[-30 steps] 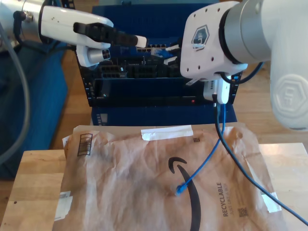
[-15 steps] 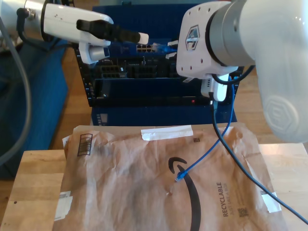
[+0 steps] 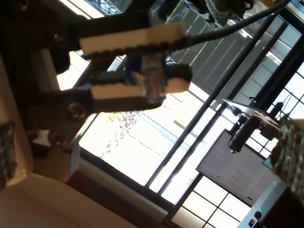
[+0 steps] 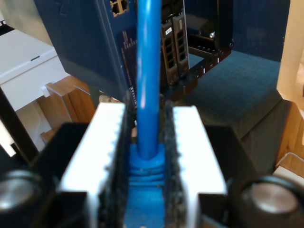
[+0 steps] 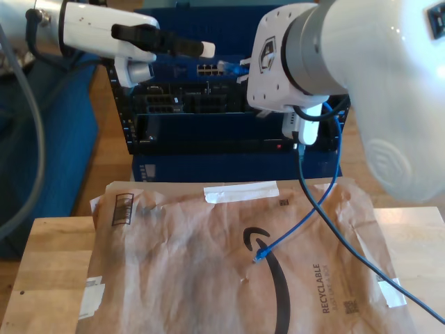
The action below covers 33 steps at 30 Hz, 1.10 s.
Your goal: Grab the cable and plug it in
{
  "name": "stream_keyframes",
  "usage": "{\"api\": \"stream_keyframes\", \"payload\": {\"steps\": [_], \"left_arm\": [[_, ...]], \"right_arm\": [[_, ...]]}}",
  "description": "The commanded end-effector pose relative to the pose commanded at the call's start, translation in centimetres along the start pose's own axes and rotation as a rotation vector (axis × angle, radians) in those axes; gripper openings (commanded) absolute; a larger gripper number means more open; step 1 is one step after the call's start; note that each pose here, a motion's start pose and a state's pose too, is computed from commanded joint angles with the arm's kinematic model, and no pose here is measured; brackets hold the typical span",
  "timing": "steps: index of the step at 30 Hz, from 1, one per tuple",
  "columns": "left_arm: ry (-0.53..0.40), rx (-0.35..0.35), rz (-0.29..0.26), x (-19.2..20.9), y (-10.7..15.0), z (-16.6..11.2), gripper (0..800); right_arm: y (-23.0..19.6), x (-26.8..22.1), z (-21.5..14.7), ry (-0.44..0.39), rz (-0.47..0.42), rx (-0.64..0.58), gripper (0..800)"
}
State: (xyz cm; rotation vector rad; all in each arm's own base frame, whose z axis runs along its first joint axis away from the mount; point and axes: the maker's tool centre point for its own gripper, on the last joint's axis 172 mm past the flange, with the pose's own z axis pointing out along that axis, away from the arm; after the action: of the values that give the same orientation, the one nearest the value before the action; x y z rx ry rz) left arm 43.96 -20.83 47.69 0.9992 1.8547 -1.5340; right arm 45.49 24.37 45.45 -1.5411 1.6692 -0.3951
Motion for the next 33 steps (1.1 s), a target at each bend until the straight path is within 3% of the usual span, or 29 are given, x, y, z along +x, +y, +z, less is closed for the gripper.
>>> {"api": "stream_keyframes", "payload": {"steps": [6, 10, 16, 22, 33], "left_arm": [[0.001, 0.001, 0.001, 0.15, 0.06, -0.03, 725], [0.000, -0.001, 0.013, 0.09, 0.07, -0.05, 584], [0.001, -0.003, 0.030, 0.11, 0.12, -0.06, 517], [-0.001, -0.020, 0.028, 0.13, 0.61, -0.24, 380], [-0.005, -0.027, 0.029, 0.01, 0.78, -0.30, 302]], "right_arm": [[-0.53, -0.81, 0.93, -0.011, -0.005, 0.006, 10], [-0.81, -1.01, 0.98, -0.014, -0.005, 0.010, 12], [-0.70, -0.94, 1.10, -0.012, -0.006, 0.008, 16], [-0.70, -0.94, 1.10, -0.012, -0.006, 0.008, 18], [-0.70, -0.94, 1.10, -0.012, -0.006, 0.008, 19]]}}
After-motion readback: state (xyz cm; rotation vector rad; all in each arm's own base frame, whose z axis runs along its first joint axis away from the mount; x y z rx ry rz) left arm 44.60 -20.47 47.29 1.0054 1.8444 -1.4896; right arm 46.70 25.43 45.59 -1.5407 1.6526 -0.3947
